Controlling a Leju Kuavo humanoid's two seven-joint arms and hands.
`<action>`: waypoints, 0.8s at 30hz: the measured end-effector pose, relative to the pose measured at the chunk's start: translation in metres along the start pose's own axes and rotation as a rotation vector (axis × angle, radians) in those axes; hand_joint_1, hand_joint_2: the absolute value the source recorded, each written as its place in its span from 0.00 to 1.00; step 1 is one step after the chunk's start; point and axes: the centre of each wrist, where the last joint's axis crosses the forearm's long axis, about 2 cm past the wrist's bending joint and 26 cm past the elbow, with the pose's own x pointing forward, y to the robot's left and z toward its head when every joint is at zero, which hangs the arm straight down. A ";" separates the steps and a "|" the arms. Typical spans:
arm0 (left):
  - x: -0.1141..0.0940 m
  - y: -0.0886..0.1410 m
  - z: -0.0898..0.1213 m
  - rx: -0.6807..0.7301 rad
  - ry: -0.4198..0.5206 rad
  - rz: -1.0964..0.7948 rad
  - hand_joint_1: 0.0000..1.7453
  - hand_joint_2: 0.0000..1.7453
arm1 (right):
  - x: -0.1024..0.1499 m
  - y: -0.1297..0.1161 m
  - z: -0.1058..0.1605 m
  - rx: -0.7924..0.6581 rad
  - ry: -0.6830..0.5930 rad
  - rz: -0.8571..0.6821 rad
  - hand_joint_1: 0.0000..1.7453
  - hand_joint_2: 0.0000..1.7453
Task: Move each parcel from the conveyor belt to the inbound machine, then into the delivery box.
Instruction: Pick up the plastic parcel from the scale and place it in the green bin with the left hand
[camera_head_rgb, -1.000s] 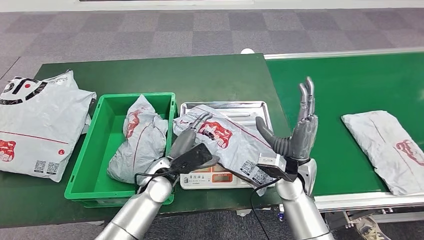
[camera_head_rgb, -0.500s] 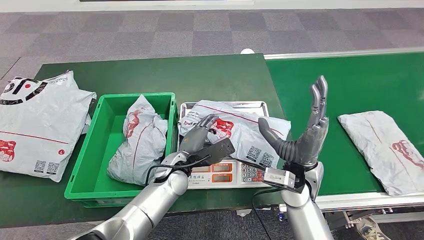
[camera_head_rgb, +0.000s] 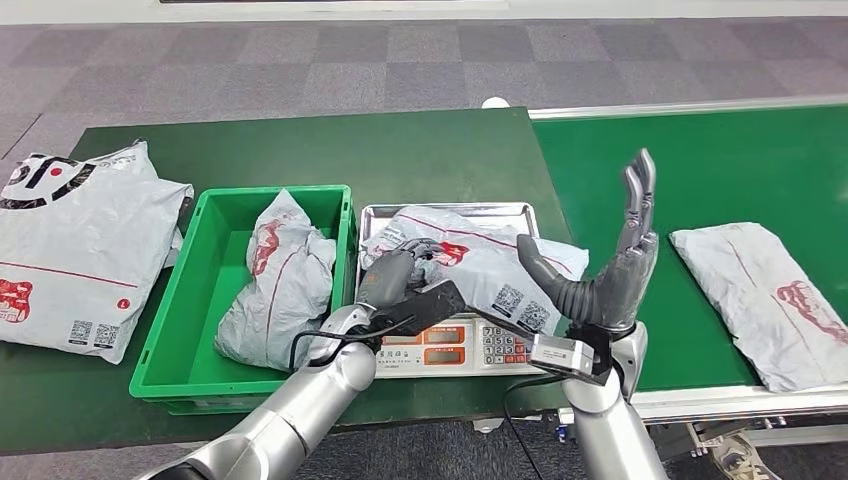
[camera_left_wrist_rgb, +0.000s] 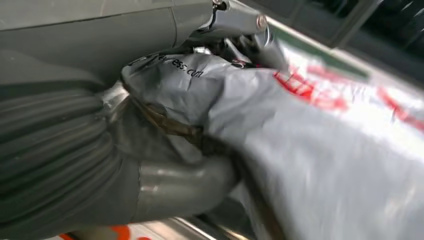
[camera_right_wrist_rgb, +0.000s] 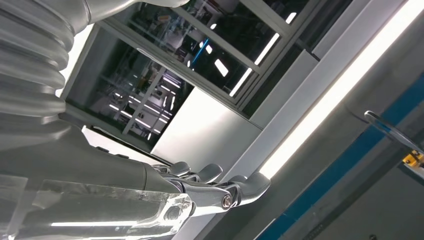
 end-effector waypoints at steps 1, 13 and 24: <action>0.000 0.000 0.000 0.015 -0.016 0.021 1.00 1.00 | 0.000 0.000 0.000 -0.001 0.001 0.000 0.00 1.00; 0.011 0.008 0.013 0.321 -0.361 0.271 1.00 1.00 | -0.002 0.001 0.001 -0.027 0.005 0.005 0.00 1.00; 0.019 0.031 0.025 0.501 -0.450 0.210 1.00 1.00 | -0.002 0.000 0.001 -0.031 0.005 0.012 0.00 1.00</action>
